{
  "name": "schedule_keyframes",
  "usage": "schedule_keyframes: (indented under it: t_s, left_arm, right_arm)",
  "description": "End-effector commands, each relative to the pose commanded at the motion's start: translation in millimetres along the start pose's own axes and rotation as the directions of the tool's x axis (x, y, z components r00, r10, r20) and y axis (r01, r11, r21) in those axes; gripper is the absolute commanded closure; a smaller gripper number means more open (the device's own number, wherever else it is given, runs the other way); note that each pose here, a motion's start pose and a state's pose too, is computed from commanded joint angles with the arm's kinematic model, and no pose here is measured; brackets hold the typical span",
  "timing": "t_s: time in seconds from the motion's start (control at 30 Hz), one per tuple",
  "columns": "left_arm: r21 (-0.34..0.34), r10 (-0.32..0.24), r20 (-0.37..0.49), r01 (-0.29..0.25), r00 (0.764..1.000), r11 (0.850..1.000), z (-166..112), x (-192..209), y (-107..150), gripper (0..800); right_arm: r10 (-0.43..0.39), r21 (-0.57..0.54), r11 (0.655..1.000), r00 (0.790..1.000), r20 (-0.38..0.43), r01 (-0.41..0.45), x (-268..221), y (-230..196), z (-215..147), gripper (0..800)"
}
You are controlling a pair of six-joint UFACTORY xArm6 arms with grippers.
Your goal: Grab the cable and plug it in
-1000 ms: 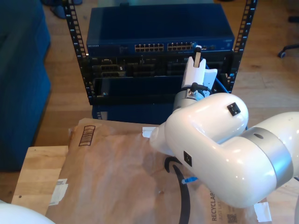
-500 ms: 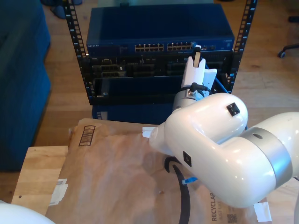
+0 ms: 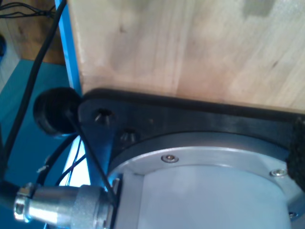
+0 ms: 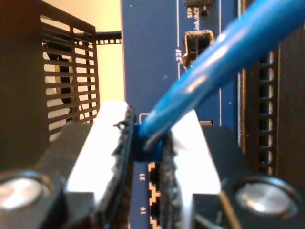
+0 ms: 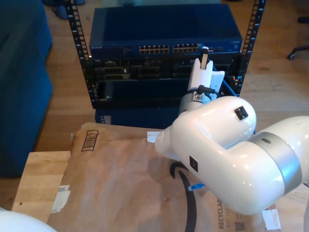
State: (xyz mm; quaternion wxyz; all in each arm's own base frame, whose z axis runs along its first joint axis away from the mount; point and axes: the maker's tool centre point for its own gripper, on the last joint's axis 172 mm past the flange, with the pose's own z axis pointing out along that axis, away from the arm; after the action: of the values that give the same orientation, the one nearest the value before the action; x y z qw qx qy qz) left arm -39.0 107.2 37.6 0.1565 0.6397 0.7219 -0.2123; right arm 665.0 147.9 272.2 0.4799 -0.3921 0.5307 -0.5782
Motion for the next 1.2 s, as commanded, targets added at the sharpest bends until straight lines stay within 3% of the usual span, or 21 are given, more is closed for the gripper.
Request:
schedule_keyframes:
  t_s: [1.2]
  left_arm:
    - [0.0,0.0,0.0,0.0,1.0,1.0,0,0,0,0]
  right_arm:
    - [0.017,0.006,1.0,1.0,0.014,-0.017,-11,-2,5,800]
